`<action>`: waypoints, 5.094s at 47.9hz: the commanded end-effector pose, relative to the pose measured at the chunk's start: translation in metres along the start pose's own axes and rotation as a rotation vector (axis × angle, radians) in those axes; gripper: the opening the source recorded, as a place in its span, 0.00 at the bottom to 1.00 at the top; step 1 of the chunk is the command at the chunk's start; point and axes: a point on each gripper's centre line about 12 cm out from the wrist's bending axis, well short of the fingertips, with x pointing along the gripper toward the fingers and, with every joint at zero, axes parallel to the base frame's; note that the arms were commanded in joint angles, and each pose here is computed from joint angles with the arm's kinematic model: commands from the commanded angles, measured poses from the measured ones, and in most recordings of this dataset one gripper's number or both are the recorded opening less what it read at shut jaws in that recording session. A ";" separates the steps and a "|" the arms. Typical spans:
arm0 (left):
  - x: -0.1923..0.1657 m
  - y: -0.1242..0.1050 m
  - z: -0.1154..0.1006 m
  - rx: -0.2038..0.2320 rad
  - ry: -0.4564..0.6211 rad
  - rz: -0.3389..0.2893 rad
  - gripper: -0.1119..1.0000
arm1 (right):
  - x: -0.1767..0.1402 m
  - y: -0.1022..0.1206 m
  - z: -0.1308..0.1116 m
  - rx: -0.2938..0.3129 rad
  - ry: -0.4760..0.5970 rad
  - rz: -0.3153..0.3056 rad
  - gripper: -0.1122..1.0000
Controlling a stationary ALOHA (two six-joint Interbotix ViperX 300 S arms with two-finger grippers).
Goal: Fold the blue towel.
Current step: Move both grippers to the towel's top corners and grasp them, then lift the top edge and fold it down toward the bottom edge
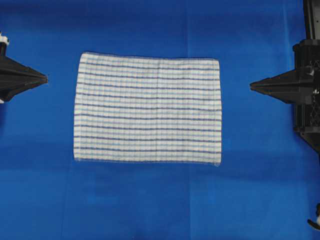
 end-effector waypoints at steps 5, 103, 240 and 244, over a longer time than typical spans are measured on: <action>0.002 0.002 -0.001 -0.038 0.009 0.015 0.10 | 0.006 -0.012 0.010 0.011 0.003 -0.060 0.10; 0.024 0.124 -0.229 -0.170 0.705 0.501 0.14 | 0.047 -0.121 -0.212 0.283 0.625 -0.590 0.17; 0.032 -0.041 -0.167 -0.154 0.619 -0.092 0.30 | 0.057 0.047 -0.161 0.511 0.667 -0.168 0.60; 0.032 -0.041 -0.166 -0.152 0.613 -0.094 0.50 | 0.057 0.047 -0.160 0.506 0.666 -0.167 0.80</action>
